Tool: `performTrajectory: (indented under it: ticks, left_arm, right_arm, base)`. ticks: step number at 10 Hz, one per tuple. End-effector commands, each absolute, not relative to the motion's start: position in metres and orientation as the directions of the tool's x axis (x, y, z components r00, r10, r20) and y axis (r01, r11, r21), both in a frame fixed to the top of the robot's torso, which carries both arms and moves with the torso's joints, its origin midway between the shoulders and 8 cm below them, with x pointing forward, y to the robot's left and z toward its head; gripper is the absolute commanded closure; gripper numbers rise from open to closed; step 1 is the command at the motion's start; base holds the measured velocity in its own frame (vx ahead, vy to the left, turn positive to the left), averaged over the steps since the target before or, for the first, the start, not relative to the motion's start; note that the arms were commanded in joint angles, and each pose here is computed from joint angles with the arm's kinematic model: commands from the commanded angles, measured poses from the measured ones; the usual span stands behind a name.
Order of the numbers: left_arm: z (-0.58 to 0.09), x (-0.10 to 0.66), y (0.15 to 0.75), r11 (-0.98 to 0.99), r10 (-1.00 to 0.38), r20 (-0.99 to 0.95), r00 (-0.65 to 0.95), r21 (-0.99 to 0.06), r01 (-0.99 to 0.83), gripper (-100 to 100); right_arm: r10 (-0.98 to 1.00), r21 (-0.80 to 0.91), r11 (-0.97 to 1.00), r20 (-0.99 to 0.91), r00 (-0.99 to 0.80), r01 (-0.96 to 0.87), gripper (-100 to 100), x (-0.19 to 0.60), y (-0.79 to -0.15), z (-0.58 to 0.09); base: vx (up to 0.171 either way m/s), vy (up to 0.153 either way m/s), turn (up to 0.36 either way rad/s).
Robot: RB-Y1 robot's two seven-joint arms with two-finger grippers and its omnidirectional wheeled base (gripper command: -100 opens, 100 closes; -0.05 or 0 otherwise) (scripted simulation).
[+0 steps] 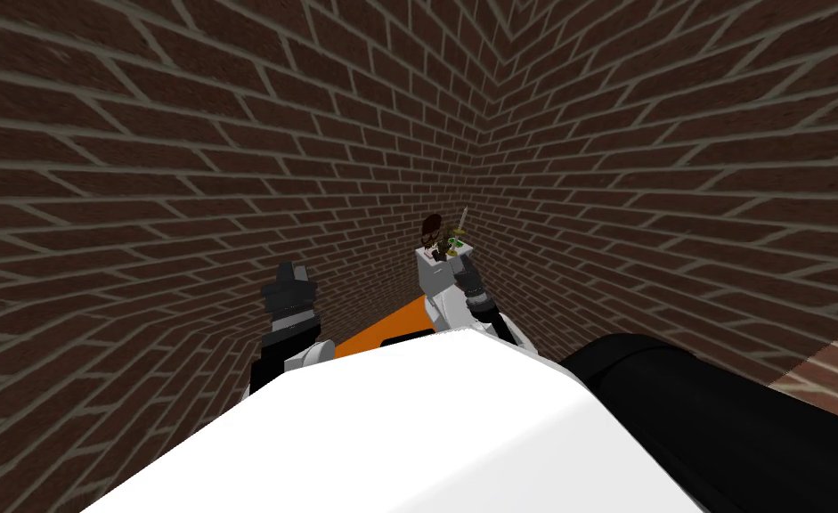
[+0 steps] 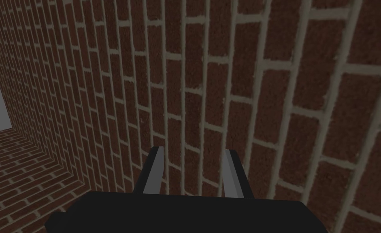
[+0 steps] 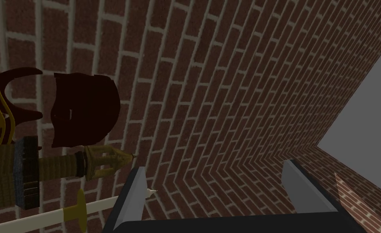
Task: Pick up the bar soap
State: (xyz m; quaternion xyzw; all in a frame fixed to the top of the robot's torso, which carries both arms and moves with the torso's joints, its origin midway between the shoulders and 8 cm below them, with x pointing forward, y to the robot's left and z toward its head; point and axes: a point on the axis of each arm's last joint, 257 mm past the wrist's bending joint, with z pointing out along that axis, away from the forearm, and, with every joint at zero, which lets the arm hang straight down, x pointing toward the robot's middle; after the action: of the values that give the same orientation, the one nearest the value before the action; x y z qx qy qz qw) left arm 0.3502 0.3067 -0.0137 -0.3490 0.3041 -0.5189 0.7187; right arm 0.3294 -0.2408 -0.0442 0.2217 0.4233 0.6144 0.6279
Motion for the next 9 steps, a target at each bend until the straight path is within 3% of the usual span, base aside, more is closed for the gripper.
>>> performTrajectory:
  ticks: [1,9]
  left_arm:
    - [-0.014,0.35,0.307,0.218,-0.958,-0.075,0.277,-0.817,0.534,0]
    - [-0.014,0.35,0.307,0.218,-0.958,-0.075,0.277,-0.817,0.534,0]
  right_arm:
    - [0.948,0.825,0.164,-0.282,-0.144,-0.541,-100,0.332,-0.243,-0.066]
    - [0.876,0.891,0.273,-0.386,-0.288,-0.363,-100,0.328,-0.264,-0.149]
  base:
    - [0.026,0.032,0.066]
    - [0.026,0.028,0.062]
